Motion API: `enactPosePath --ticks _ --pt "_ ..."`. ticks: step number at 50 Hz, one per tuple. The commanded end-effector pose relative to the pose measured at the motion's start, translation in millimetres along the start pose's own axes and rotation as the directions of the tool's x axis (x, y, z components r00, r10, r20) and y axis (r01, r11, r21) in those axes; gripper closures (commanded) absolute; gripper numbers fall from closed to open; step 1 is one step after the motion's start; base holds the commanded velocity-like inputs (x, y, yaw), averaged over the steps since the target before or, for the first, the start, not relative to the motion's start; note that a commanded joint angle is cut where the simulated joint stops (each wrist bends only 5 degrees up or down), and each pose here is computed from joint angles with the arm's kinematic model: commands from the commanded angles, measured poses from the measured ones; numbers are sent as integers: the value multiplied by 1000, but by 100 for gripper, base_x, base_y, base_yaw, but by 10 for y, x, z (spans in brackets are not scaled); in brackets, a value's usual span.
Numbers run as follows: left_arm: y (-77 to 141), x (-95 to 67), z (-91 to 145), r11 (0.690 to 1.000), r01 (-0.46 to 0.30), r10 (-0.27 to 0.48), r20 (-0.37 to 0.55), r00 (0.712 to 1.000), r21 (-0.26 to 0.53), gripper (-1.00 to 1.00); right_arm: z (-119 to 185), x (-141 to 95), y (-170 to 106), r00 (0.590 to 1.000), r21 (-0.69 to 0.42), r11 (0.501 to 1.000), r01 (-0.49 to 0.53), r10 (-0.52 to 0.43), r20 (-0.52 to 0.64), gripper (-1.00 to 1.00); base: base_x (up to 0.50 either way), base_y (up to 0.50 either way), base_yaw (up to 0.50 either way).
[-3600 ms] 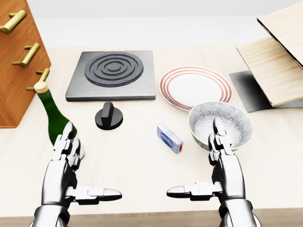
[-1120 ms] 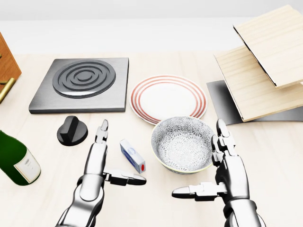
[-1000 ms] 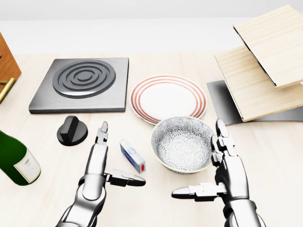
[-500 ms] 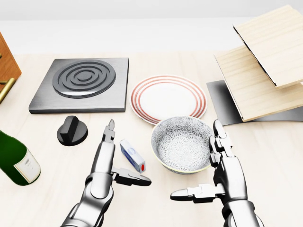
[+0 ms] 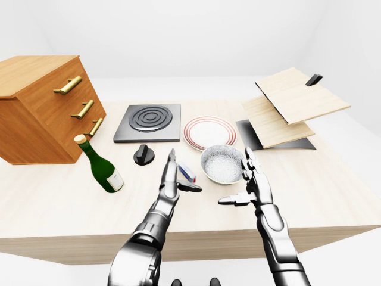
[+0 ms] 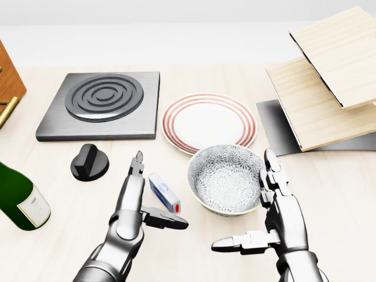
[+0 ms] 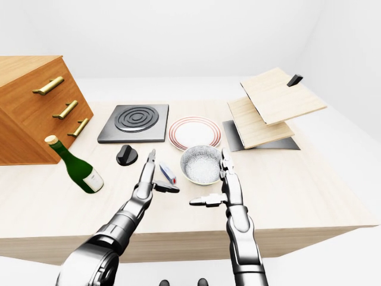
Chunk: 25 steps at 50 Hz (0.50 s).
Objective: Pick up the cream cheese and put it in the bowl.
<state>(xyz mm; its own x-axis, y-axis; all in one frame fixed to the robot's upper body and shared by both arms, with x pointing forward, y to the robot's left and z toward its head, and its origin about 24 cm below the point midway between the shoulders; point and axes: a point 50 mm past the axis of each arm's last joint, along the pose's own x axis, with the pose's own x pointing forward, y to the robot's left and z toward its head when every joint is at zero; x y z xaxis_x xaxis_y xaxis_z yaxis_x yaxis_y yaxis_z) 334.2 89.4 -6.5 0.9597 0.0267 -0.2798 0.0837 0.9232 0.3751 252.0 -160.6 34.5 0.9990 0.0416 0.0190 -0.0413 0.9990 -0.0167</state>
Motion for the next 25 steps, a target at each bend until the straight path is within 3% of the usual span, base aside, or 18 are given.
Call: enactPosePath --ticks 1,2,3,4,5,25 --pt "36 45 -35 999 -23 24 -52 998 23 -100 3 -17 5 1000 3 1000 -11 11 3 -100 0 0 0" --pt "12 36 -48 1000 1 -1 -59 998 -3 -100 5 -20 7 1000 3 1000 -12 12 4 -100 0 0 0" --pt "4 31 -50 1000 7 -8 -59 998 -12 78 7 -21 9 1000 3 1000 -13 13 5 -100 0 0 0" --pt "-4 27 -57 1000 13 -15 -63 998 -26 100 4 -20 9 1000 2 1000 -13 13 3 -100 0 0 0" --pt "-32 17 -61 998 44 -47 -61 997 -40 100 -6 -20 13 1000 2 1000 -15 15 -1 -100 0 0 0" --pt "-2 38 5 994 42 -46 -44 998 -102 100 -53 -18 37 999 -5 1000 -27 26 -22 -100 0 0 0"
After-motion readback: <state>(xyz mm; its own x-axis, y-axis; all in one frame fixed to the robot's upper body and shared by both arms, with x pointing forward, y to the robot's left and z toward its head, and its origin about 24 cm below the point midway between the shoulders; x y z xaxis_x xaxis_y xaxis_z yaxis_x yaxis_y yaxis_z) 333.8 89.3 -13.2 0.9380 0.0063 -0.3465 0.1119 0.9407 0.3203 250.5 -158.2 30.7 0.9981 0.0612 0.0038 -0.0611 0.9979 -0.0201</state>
